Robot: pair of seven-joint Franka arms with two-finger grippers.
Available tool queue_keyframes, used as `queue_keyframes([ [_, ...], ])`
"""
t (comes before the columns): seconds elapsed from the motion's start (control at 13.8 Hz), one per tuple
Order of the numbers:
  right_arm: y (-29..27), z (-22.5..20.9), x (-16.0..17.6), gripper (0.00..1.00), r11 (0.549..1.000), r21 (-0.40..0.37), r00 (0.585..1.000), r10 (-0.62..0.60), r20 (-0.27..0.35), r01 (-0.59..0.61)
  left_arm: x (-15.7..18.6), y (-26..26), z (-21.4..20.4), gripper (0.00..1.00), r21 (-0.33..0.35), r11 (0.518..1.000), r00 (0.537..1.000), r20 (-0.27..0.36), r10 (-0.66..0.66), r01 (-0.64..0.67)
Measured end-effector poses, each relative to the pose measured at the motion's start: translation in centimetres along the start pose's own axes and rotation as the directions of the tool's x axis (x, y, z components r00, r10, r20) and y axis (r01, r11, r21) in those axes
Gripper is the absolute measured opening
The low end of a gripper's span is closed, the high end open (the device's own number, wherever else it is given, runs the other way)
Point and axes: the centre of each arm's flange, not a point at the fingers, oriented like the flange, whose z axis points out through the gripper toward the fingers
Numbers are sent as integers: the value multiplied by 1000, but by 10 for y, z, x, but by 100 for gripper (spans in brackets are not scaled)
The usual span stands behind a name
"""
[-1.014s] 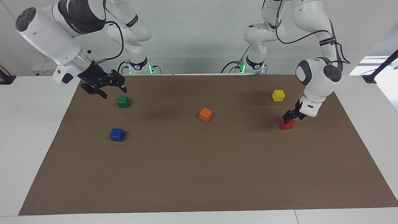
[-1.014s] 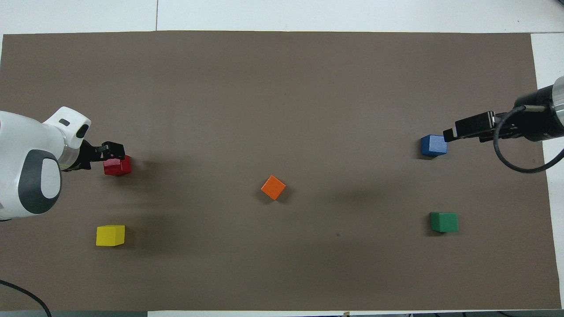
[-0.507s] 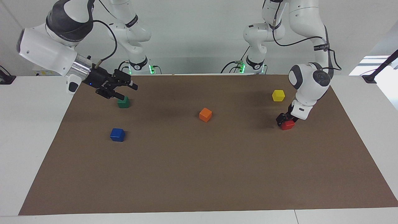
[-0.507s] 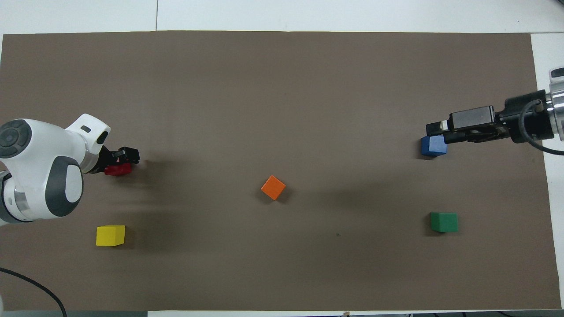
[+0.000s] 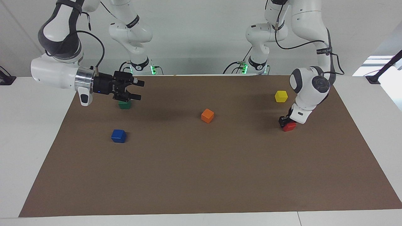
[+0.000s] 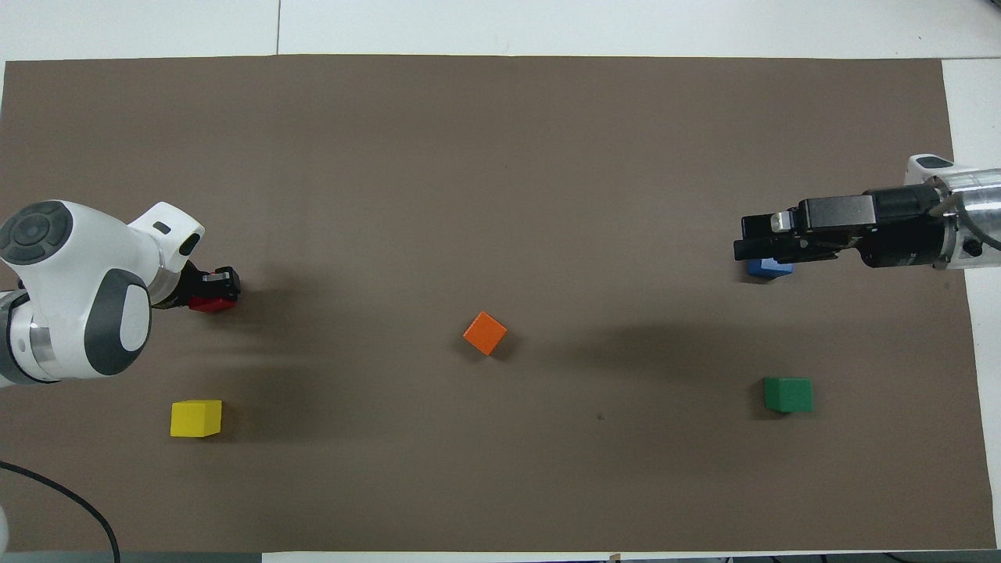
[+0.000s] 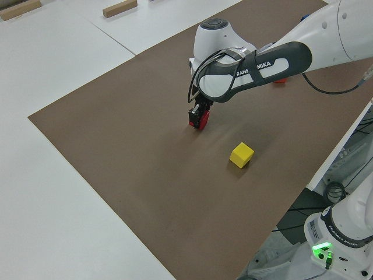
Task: Transfer red block to right arm and stack on blue block
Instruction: 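Lift the red block with the left gripper while the right gripper approaches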
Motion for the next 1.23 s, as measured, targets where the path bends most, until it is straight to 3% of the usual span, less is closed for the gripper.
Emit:
queue_keyframes([
  [0.14,20,8,1,100,995,100,1000,-9,16,8,10,-1,-33,55,-14,997,997,34,-69,69],
  [0.29,48,25,4,100,977,210,997,-62,53,50,17,9,-67,55,-104,962,967,78,-243,251],
  [0.36,66,34,8,100,961,269,995,-83,54,66,17,17,-82,55,-148,912,921,136,-365,383],
  [0.51,90,56,18,100,913,402,995,-88,38,66,10,36,-104,55,-148,778,784,254,-566,610],
  [0.65,90,81,26,100,870,489,996,-86,22,64,0,61,-128,55,-168,660,671,342,-658,732],
  [0.8,71,109,29,100,838,540,995,-101,20,74,-15,77,-157,55,-196,554,573,470,-671,809],
  [0.94,60,133,28,100,820,568,993,-110,32,72,-30,83,-180,55,-211,478,498,607,-619,853],
  [1.23,80,156,25,100,788,616,993,-88,85,17,-46,97,-178,55,-196,343,352,801,-485,918],
])
